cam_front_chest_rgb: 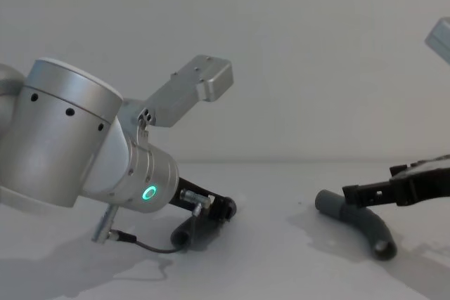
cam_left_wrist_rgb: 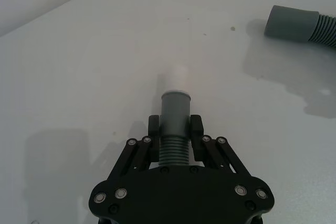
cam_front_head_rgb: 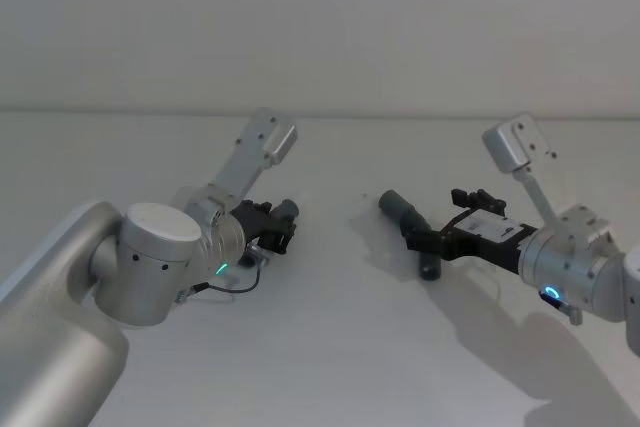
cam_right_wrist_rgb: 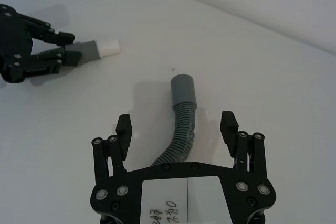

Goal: Use both hands to pick up one end of the pipe from the table, align the ends, and insert them.

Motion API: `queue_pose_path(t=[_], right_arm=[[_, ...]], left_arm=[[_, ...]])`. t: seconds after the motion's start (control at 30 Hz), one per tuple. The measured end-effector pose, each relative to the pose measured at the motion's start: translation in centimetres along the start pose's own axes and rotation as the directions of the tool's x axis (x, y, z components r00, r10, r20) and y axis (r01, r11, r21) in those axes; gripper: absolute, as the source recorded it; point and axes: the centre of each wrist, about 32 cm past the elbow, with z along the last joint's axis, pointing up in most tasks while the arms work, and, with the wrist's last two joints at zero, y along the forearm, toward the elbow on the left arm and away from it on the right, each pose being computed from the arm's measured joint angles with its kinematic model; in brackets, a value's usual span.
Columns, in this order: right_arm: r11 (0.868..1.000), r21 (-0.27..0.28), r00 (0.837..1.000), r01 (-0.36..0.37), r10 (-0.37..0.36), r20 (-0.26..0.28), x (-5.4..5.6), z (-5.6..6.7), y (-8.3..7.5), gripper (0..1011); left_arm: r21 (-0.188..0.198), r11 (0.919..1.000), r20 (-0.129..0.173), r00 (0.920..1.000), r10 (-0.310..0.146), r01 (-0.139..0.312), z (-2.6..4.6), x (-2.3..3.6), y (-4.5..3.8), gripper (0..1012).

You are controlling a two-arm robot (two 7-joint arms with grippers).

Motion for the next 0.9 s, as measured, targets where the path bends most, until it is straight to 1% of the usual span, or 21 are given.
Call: queue_pose_path(t=[0.4, 0.9], right_arm=[[0.999, -0.037, 1.0, -0.027, 0.027, -0.002, 0.5, -0.1, 1.1, 1001], [0.997, -0.065, 0.999, -0.044, 0.044, -0.01, 0.7, -0.3, 2.3, 1001]], left_arm=[[0.0, 1.0, 0.0, 1.0, 0.0, 0.0, 0.0, 0.0, 0.0, 333], [0.0, 1.0, 0.0, 1.0, 0.0, 0.0, 0.0, 0.0, 0.0, 332]])
